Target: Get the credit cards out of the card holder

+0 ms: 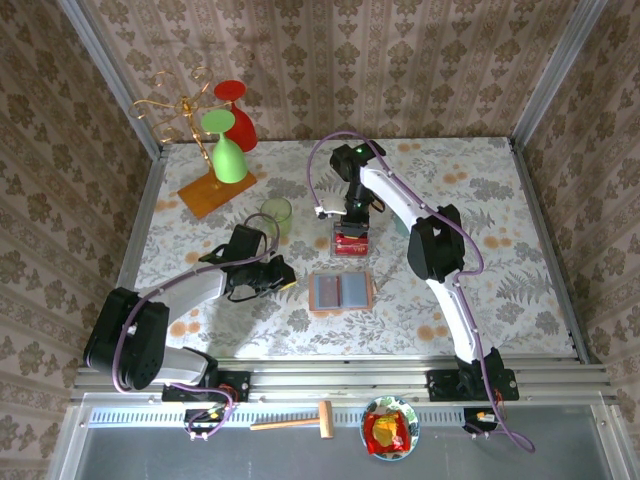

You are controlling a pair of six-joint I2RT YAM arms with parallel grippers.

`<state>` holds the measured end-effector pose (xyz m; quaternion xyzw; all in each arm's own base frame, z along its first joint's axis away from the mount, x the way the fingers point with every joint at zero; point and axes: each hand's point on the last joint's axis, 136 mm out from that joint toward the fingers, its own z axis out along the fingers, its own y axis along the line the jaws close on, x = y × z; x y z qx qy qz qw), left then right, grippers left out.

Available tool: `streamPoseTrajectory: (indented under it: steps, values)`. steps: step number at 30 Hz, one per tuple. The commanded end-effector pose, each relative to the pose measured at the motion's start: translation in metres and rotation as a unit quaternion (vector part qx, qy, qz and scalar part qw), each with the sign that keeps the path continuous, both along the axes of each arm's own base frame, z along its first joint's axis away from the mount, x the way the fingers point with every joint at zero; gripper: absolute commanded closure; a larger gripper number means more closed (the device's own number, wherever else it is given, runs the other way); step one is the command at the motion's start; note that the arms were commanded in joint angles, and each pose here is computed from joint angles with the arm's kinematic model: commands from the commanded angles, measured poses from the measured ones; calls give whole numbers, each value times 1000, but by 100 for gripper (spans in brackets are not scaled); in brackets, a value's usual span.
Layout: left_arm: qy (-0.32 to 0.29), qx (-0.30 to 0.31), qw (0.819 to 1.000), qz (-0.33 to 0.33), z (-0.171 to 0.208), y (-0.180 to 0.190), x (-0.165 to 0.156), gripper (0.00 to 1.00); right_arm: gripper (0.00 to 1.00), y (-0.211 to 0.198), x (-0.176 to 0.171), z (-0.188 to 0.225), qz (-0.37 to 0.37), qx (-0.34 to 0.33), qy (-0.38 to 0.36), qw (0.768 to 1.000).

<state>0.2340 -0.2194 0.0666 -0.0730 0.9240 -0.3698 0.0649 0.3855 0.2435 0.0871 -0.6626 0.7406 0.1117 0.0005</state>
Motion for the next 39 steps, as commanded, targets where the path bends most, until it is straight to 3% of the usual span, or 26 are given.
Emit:
streamPoseTrajectory:
  steps: [1, 10, 19, 28, 33, 39]
  values:
    - [2, 3, 1000, 4, 2, 0, 5, 90, 81, 0, -4, 6, -17, 7, 8, 1000]
    - [-3, -4, 1000, -3, 3, -4, 9, 90, 79, -1, -11, 17, -66, 18, -21, 997]
    - [-7, -12, 1000, -19, 0, -19, 11, 90, 78, 21, -8, 20, -224, 81, -71, 969]
    - [-1, -15, 999, -34, -11, -33, 5, 90, 77, 34, -32, 20, -405, 143, -25, 903]
    - [4, -13, 999, -41, -17, -39, 1, 90, 79, 30, -44, 15, -502, 166, 12, 849]
    - [12, -9, 999, -44, -26, -42, -7, 90, 81, 38, -59, 16, -564, 212, 67, 795]
